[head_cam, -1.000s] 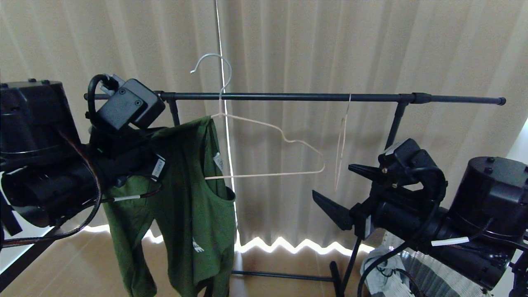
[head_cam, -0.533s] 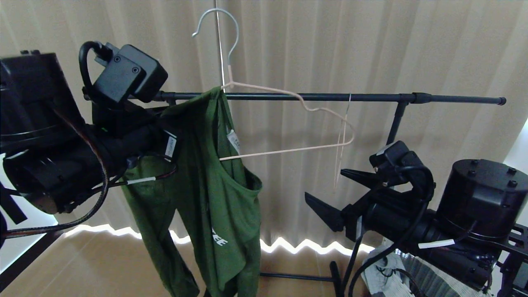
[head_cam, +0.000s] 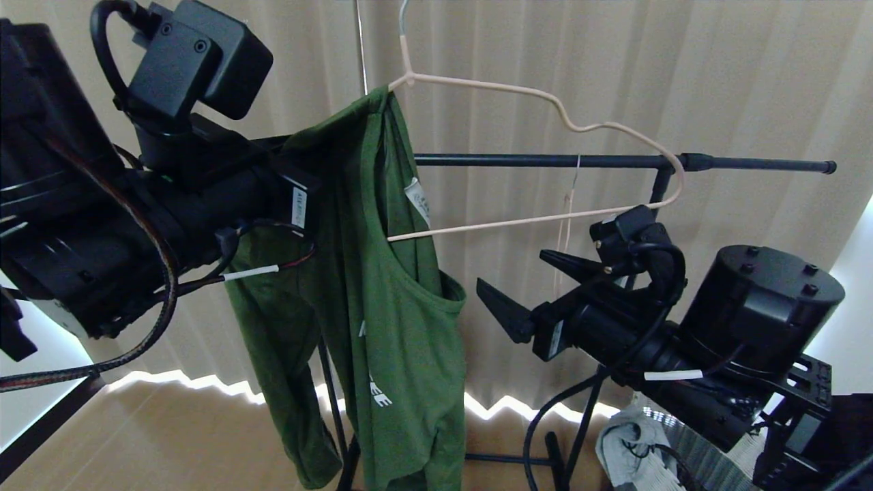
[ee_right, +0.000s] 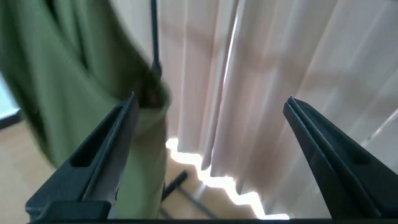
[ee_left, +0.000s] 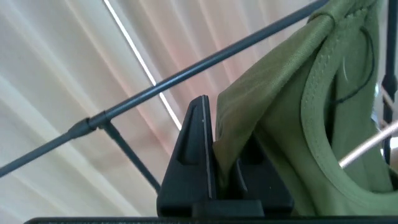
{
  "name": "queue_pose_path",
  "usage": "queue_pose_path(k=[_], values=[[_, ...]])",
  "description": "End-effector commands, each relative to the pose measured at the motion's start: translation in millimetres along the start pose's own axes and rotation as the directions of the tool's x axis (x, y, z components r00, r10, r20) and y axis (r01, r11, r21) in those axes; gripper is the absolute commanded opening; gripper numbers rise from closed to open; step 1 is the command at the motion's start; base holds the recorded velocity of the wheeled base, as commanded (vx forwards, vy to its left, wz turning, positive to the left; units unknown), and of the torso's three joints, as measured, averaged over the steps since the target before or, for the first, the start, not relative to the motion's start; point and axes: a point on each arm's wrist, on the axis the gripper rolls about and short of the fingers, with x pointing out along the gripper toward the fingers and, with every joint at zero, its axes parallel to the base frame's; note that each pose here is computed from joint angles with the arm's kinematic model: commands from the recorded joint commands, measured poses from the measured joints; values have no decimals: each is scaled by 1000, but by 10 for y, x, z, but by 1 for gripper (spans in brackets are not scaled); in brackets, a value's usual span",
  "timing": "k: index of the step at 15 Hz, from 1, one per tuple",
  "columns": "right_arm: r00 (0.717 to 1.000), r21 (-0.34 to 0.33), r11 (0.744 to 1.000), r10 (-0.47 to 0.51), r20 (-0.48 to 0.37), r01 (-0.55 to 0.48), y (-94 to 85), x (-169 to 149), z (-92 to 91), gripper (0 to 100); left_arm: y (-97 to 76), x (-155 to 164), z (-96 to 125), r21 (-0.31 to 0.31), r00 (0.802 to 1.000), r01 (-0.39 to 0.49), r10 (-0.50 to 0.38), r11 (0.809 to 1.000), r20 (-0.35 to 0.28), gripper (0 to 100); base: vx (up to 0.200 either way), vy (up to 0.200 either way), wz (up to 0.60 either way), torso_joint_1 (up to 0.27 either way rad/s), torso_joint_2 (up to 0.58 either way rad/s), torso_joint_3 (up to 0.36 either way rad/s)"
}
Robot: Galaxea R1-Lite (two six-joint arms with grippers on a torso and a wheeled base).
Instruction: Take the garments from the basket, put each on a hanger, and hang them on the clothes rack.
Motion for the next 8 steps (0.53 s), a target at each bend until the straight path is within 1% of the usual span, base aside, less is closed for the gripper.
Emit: queue_pose_path(k=[1, 3, 4, 8], values=[[1000, -3, 1000, -3, -16, 3, 21, 151, -91, 100, -50, -22, 40, -4, 1000, 20, -20, 1000, 16, 0, 0, 0, 0, 0, 0, 0], [1000, -2, 1000, -3, -9, 3, 30, 205, -83, 100, -92, -35, 67, -7, 999, 36, -36, 999, 30, 0, 0, 0, 0, 0, 0, 0], [1000, -3, 1000, 0, -17, 0, 38, 230, -111, 100, -113, -46, 82, -9, 998, 45, -45, 999, 36, 0, 0, 0, 0, 0, 0, 0], [999, -8, 1000, 27, -47, -27, 122, 180, -188, 100, -106, -39, 110, -11, 998, 39, -39, 999, 44, 0, 0, 0, 0, 0, 0, 0]])
